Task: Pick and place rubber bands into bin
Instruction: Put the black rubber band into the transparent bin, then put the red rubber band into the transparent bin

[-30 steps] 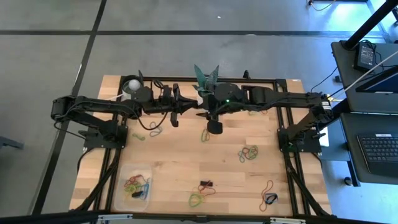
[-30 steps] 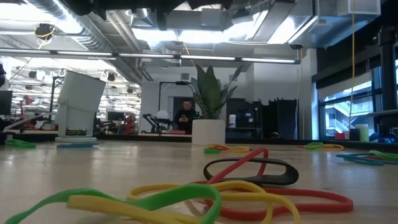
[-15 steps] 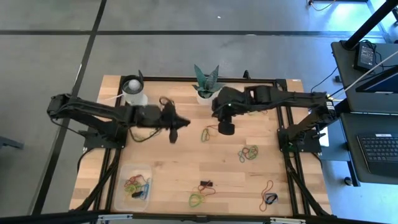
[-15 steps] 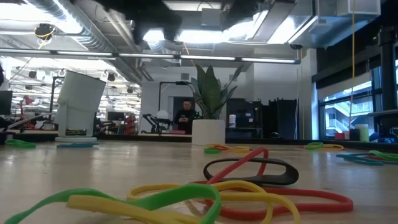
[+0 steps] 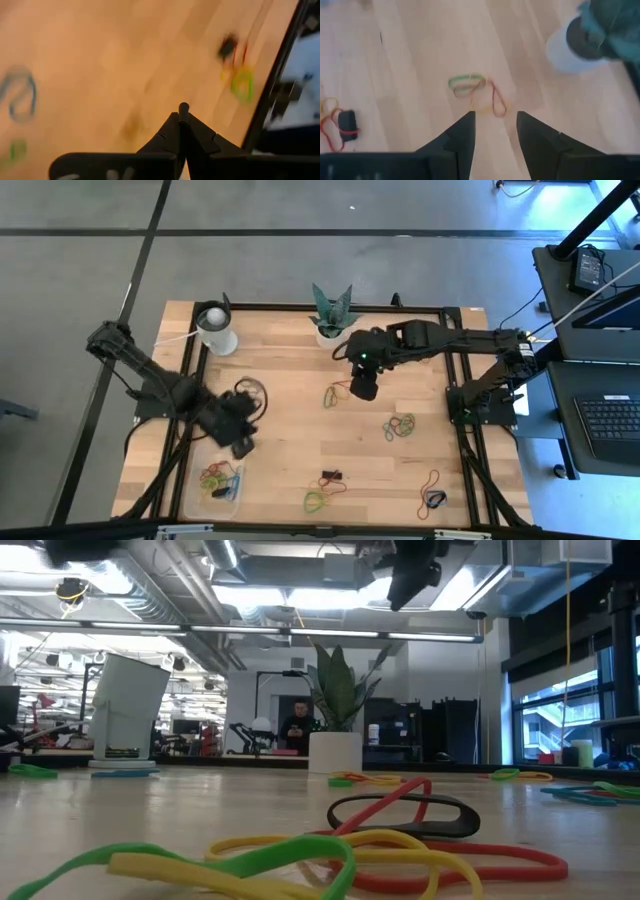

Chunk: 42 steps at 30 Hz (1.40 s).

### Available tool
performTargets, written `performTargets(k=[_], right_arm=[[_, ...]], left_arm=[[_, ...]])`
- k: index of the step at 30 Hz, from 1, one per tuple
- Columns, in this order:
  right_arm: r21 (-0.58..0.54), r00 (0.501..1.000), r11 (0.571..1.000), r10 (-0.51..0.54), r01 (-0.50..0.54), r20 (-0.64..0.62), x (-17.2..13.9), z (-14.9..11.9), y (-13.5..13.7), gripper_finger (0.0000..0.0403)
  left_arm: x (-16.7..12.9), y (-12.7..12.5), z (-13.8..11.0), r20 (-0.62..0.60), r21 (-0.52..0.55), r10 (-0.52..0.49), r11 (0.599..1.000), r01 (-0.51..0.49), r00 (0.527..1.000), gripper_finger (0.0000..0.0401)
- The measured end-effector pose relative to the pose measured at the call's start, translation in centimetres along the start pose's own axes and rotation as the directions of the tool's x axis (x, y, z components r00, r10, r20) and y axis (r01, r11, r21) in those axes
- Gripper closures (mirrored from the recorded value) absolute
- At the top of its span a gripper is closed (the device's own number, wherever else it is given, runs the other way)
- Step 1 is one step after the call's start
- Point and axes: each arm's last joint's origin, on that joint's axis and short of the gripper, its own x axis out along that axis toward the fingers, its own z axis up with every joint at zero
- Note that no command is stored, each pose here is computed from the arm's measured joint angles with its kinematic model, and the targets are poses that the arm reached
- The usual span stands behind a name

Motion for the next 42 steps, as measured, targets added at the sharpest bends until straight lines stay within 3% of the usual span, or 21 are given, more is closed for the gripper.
performTargets(k=[3,7,18,23,28,37,42], right_arm=[[0.049,1.000,0.999,0.010,-0.009,-0.014,0.3,-0.2,0.9,0.0256],[0.130,1.000,0.991,0.013,-0.013,0.001,0.0,-0.7,2.6,0.0262],[0.296,0.995,0.952,0.064,-0.082,0.071,-1.1,-2.6,8.4,0.0313],[0.284,0.985,0.951,0.081,-0.122,0.150,-1.8,-3.4,11.0,0.0324],[0.290,0.982,0.945,0.109,-0.151,0.157,-1.8,-4.1,12.5,0.0332],[0.319,0.980,0.931,0.137,-0.177,0.143,-2.2,-5.3,14.1,0.0336],[0.293,0.983,0.941,0.137,-0.167,0.120,-1.8,-5.9,15.0,0.0336]], left_arm=[[0.4,-0.7,-2.4,-0.133,0.026,0.032,0.999,-0.029,0.991,0.0398],[1.3,-2.0,-5.6,-0.229,0.139,0.083,0.989,-0.052,0.970,0.0398],[5.6,-3.7,-13.5,-0.291,0.405,0.251,0.907,-0.118,0.923,0.0398],[8.3,-2.9,-16.0,-0.309,0.355,0.109,0.935,0.008,0.945,0.0398],[9.3,-1.6,-16.6,-0.332,0.292,0.127,0.956,-0.026,0.935,0.0386],[8.8,-1.5,-16.6,-0.403,0.267,0.123,0.964,-0.012,0.907,0.0285],[7.4,-1.4,-15.5,-0.426,0.169,0.075,0.986,-0.002,0.902,0.0251]])
